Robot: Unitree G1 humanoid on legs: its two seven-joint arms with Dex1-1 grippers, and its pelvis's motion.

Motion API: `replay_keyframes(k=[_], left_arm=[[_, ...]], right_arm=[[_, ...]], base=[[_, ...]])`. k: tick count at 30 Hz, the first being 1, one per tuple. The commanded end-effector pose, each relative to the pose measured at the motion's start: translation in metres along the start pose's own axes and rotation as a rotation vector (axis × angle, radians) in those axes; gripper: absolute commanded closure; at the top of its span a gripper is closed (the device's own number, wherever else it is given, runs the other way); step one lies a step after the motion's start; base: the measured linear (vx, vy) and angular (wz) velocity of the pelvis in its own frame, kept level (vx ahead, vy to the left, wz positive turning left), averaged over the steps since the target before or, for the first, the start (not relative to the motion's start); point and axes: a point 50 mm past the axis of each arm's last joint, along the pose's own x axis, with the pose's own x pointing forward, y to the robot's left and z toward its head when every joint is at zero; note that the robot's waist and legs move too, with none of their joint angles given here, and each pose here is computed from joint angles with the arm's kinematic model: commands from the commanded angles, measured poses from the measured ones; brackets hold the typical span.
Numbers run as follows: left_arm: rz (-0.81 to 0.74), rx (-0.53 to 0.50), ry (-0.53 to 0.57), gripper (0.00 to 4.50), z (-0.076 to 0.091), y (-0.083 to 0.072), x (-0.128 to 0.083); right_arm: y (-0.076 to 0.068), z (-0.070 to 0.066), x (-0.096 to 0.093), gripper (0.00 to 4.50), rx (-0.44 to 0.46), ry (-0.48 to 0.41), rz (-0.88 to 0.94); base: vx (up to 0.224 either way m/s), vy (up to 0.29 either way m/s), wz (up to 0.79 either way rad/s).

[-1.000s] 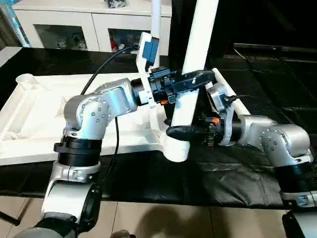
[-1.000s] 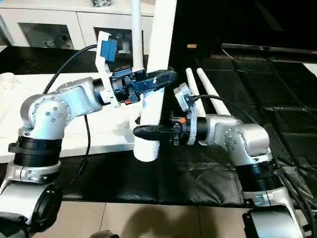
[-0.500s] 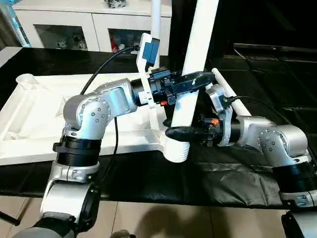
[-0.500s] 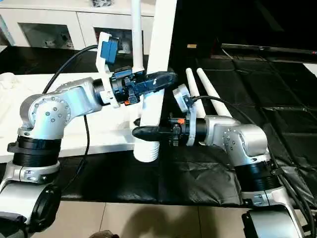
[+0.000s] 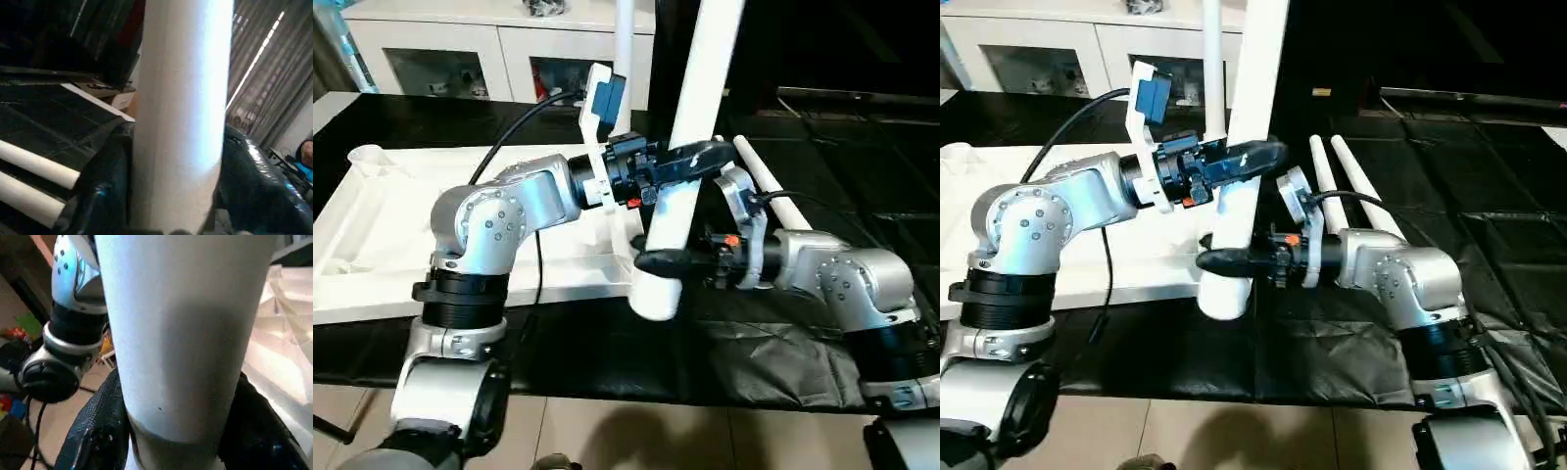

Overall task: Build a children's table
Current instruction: Pick table leg

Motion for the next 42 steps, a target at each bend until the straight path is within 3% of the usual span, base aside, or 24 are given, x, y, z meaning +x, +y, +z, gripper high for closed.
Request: replay_keyframes(k=[1, 10, 18, 23, 25, 29, 33, 40, 42], left_arm=[[-0.071, 0.055, -0.019, 1.52, 0.012, -0.015, 0.01], [-0.016, 0.044, -0.119, 1.49, 0.025, -0.009, 0.006], [0.1, 0.023, -0.384, 1.49, 0.057, 0.006, -0.019], [0.368, 0.039, -0.324, 1.49, 0.051, 0.036, -0.026], [0.516, 0.134, -0.162, 1.49, 0.035, 0.05, -0.023], [0.488, 0.184, -0.072, 1.49, 0.024, 0.045, -0.013], [0.327, 0.239, -0.04, 1.49, 0.021, 0.021, 0.005], [0.267, 0.296, -0.005, 1.49, 0.018, 0.013, 0.006], [0.307, 0.313, -0.001, 1.49, 0.019, 0.018, 0.002]], right_arm=[[-0.007, 0.001, -0.009, 2.56, 0.017, -0.025, -0.089], [-0.012, 0.0, -0.006, 2.56, -0.021, -0.047, -0.127], [-0.023, 0.001, -0.004, 2.57, -0.096, -0.082, -0.24], [-0.023, 0.001, -0.001, 2.57, -0.148, -0.069, -0.288], [-0.024, -0.002, 0.001, 2.57, -0.176, -0.044, -0.323], [-0.027, -0.005, 0.002, 2.57, -0.186, -0.028, -0.345], [-0.031, -0.009, 0.003, 2.57, -0.207, -0.003, -0.38], [-0.035, -0.01, 0.004, 2.59, -0.213, -0.003, -0.408], [-0.039, -0.011, 0.003, 2.59, -0.218, -0.01, -0.441]], base=[[0.0, 0.0, 0.0], [0.0, 0.0, 0.0], [0.0, 0.0, 0.0], [0.0, 0.0, 0.0], [0.0, 0.0, 0.0], [0.0, 0.0, 0.0], [0.0, 0.0, 0.0], [0.0, 0.0, 0.0], [0.0, 0.0, 0.0]])
